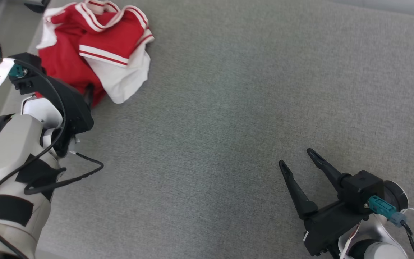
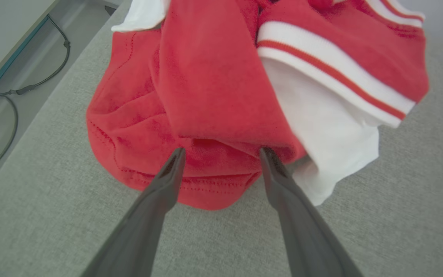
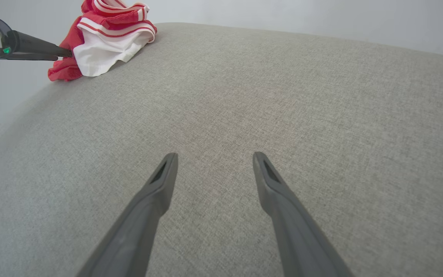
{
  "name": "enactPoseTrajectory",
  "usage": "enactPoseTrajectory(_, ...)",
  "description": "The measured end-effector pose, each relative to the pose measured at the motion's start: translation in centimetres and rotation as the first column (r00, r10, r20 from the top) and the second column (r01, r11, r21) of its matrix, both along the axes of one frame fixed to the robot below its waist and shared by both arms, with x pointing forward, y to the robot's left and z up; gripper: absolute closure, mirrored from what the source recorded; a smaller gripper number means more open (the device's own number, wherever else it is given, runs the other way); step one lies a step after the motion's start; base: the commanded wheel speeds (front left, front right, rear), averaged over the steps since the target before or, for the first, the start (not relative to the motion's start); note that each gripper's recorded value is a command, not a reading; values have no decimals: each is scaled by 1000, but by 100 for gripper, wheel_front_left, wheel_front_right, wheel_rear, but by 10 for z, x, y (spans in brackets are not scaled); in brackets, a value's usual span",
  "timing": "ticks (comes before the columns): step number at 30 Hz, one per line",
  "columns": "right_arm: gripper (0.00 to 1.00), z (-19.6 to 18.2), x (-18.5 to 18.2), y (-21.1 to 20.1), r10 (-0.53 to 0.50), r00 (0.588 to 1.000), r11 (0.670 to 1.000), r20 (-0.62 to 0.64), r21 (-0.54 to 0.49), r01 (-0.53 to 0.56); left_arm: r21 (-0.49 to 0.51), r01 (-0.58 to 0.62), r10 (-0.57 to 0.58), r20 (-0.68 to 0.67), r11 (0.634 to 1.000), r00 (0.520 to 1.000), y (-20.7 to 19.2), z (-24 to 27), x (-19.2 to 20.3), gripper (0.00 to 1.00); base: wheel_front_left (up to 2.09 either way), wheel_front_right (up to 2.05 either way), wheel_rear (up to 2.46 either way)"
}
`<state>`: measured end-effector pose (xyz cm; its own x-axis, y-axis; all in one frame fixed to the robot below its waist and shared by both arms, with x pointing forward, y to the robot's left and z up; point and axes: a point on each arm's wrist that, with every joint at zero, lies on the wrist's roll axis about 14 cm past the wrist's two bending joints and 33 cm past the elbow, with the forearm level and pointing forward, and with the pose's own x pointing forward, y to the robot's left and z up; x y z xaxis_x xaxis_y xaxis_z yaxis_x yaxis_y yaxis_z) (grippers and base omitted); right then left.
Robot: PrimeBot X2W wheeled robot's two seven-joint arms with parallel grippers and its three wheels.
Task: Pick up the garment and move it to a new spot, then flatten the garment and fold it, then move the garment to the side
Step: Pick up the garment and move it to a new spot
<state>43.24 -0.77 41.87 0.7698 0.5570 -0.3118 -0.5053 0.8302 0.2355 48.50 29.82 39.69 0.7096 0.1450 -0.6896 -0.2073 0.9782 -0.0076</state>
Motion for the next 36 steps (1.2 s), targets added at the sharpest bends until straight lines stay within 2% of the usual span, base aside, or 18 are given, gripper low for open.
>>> enactPoseTrajectory(7,0,-12,-1,-8,-10,999,1000,-31,-16,10,13,-12,13,-41,1000,999,-2,-19,8,0,0,0,0)
enactPoseTrajectory(13,0,-12,-4,-18,-33,999,999,-34,-29,32,43,-1,1,1,999,1000,2,-20,19,0,0,0,0)
enactPoseTrajectory(14,0,-12,-4,-21,-39,999,999,-36,-34,38,52,-7,7,3,999,1000,3,-21,20,64,0,0,0)
enactPoseTrajectory(15,0,-12,-5,-23,-45,998,998,-37,-37,44,58,-7,7,8,998,1000,3,-21,21,100,0,0,0)
enactPoseTrajectory(21,0,-11,-6,-29,-60,998,997,-34,-43,59,74,-18,15,36,997,999,2,-18,25,100,0,0,0)
enactPoseTrajectory(28,0,-2,-13,-17,-39,999,999,-22,-6,39,130,-58,37,159,990,987,14,18,31,100,0,0,0)
enactPoseTrajectory(36,0,19,-25,-5,-25,999,999,23,47,24,205,1,-70,331,979,941,1,86,43,100,0,0,0)
